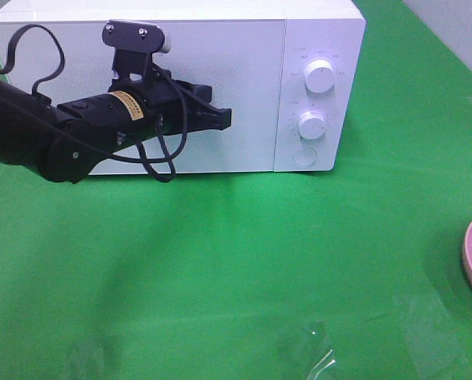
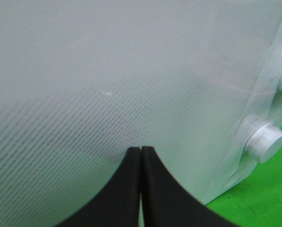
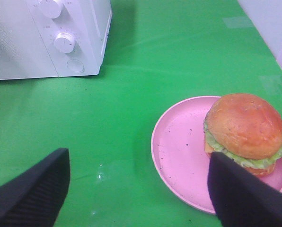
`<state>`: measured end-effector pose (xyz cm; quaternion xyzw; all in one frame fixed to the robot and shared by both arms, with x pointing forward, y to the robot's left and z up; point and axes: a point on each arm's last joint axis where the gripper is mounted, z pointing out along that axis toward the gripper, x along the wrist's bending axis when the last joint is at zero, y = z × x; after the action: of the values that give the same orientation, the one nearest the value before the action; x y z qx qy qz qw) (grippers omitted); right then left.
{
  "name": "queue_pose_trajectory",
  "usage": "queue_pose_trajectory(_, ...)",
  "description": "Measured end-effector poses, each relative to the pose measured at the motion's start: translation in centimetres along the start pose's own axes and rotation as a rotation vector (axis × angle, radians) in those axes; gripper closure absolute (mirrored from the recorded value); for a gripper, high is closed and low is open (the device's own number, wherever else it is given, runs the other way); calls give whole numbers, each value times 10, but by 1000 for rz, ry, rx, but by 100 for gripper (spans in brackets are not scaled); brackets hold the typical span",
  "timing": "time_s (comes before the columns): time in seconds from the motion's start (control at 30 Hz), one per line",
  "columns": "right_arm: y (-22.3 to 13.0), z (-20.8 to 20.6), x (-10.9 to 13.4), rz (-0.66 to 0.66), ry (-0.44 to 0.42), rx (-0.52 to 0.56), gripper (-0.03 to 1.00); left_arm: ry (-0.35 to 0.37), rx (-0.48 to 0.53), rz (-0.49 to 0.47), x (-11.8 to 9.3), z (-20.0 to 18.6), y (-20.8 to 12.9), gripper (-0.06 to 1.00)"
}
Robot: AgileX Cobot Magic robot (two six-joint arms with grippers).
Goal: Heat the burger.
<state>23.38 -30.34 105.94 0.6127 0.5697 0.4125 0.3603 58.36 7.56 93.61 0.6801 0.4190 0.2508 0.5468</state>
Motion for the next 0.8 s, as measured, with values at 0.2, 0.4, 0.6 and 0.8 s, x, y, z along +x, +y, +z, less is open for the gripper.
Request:
queue_pose_trajectory(0.2, 0, 0, 0, 0, 0, 0, 21, 29, 152, -65, -10, -43, 2, 93)
queue_pose_trajectory(0.4, 0, 0, 0, 0, 0, 0, 21, 40, 418, -91, -18, -88, -2, 43)
queue_pose_trajectory(0.6, 0, 0, 0, 0, 0, 0, 21, 46, 648, -80, -21, -127, 8, 1)
queue_pose_trajectory(0.8, 0, 0, 0, 0, 0, 0, 21, 46, 714, -40, -22, -159, 25, -4)
